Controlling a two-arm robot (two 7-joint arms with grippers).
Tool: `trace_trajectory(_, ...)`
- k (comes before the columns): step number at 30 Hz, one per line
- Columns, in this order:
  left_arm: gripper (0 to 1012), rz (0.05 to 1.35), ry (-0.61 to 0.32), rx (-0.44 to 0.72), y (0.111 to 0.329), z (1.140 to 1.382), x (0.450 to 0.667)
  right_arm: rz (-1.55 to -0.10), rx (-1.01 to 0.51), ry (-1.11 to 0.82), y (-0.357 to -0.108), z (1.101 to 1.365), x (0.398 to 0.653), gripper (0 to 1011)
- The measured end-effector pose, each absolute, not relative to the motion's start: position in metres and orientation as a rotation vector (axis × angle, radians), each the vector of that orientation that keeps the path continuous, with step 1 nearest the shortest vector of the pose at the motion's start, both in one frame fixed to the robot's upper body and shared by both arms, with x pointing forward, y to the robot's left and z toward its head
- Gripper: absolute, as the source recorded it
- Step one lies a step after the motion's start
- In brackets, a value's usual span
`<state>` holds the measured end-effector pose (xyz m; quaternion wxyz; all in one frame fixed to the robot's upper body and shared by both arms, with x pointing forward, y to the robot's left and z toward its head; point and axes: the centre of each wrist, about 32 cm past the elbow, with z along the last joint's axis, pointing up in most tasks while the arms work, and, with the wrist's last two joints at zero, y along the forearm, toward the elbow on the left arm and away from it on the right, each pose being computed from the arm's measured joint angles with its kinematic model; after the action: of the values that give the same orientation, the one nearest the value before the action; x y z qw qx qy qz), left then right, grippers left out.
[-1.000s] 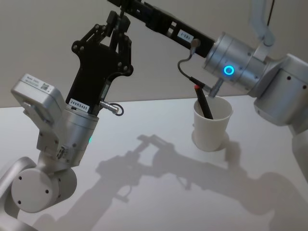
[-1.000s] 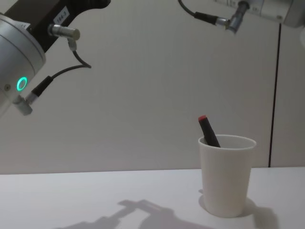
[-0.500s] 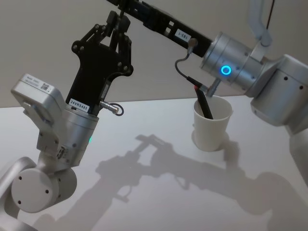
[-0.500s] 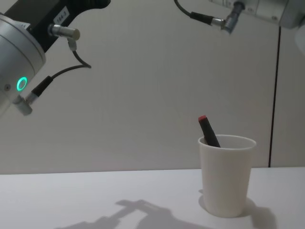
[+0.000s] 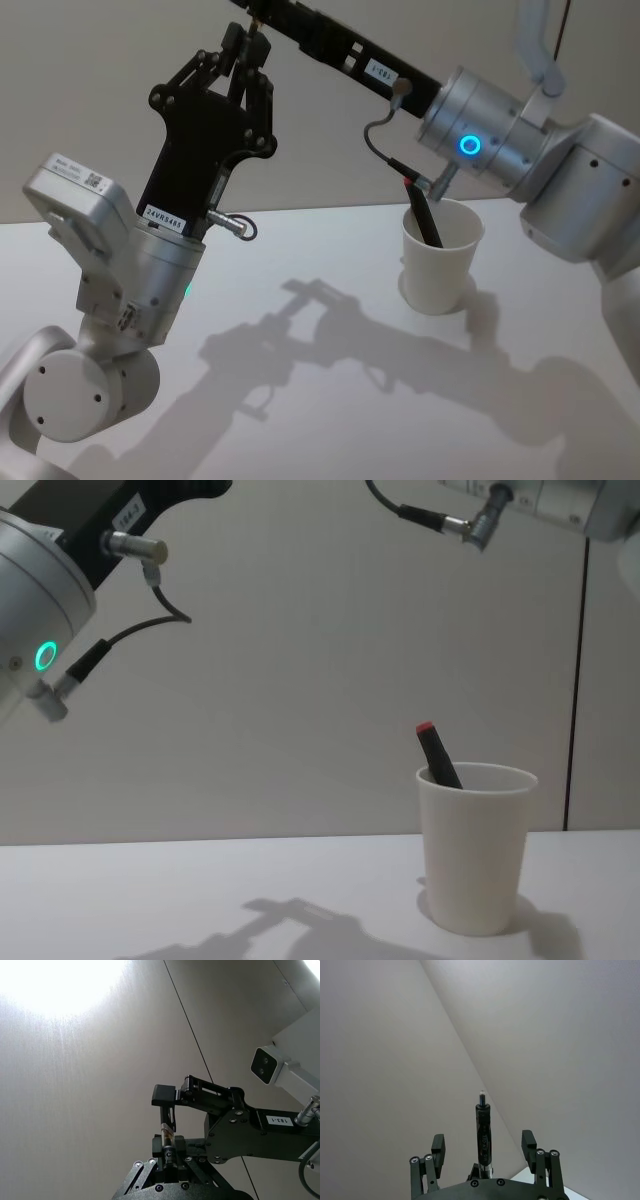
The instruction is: Place the pen into the pen holder.
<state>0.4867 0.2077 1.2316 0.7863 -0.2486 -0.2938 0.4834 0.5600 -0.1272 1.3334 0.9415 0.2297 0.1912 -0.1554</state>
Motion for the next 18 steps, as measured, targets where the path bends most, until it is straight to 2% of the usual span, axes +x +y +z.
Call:
trace_trajectory(5,142,1.042,-0.633,-0.536,0.2077,1.2316,0.4867,-0.318,0.47,0.391,-0.1272,1.3333,0.5601,890)
trace_trajectory(6,142,1.042,-0.633,-0.536,0.2077,1.2316,0.4867,-0.318,0.47,0.391,-0.1273,1.3332,0.5601,839)
trace_trajectory(7,142,1.042,-0.633,-0.536,0.2077,1.2316,0.4867,-0.318,0.471,0.391,-0.1273,1.3332,0.5602,839)
trace_trajectory(10,142,1.042,-0.633,-0.536,0.2077,1.2316,0.4867,-0.318,0.471,0.392,-0.1273,1.3332,0.5602,752)
trace_trajectory(12,142,1.042,-0.633,-0.536,0.2077,1.2316,0.4867,-0.318,0.471,0.392,-0.1273,1.3332,0.5603,653)
trace_trajectory(16,142,1.042,-0.633,-0.536,0.2077,1.2316,0.4867,-0.318,0.472,0.392,-0.1273,1.3331,0.5603,574)
trace_trajectory(17,142,1.042,-0.633,-0.536,0.2077,1.2316,0.4867,-0.319,0.472,0.392,-0.1273,1.333,0.5603,509)
trace_trajectory(18,142,1.042,-0.633,-0.536,0.2077,1.2316,0.4867,-0.318,0.472,0.392,-0.1273,1.333,0.5603,487)
